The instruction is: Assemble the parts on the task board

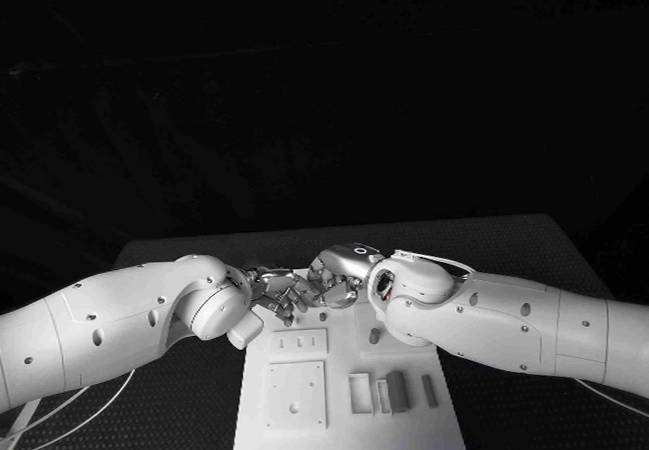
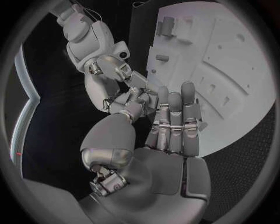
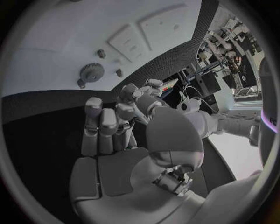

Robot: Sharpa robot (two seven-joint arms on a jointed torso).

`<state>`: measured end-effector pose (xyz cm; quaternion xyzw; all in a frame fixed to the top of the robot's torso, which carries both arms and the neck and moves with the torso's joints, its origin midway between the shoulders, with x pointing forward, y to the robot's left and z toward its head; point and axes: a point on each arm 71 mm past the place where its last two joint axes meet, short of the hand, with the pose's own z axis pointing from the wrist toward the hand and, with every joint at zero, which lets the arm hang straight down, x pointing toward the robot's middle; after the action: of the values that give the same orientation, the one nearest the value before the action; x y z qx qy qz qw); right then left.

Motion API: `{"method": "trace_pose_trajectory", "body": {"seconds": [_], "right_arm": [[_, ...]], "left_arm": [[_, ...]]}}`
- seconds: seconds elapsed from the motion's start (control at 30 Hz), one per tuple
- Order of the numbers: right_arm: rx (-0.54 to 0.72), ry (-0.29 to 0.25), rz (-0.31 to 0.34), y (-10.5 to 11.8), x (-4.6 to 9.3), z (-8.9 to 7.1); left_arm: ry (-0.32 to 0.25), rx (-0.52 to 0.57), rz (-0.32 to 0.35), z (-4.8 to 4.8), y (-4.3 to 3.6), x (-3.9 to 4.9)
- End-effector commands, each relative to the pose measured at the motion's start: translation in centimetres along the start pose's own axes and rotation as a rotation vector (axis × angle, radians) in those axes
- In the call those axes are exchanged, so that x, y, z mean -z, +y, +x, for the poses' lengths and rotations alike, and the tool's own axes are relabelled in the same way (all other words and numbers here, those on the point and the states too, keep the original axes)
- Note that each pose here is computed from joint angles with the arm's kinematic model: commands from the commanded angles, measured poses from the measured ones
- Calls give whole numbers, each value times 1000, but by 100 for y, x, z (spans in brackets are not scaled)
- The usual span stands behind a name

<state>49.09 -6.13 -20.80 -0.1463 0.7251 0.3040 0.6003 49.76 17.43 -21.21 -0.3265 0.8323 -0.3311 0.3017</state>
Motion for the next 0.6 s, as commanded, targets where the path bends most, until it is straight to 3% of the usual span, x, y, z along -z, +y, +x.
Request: {"method": "trace_pose_trajectory", "body": {"seconds": [0.03,0.6], "right_arm": [[2,28,-6,9,6,60],[-11,35,-1,-16,8,68]], "left_arm": [[12,-6,38,18,-71,8],[8,-6,36,11,-66,8]]}}
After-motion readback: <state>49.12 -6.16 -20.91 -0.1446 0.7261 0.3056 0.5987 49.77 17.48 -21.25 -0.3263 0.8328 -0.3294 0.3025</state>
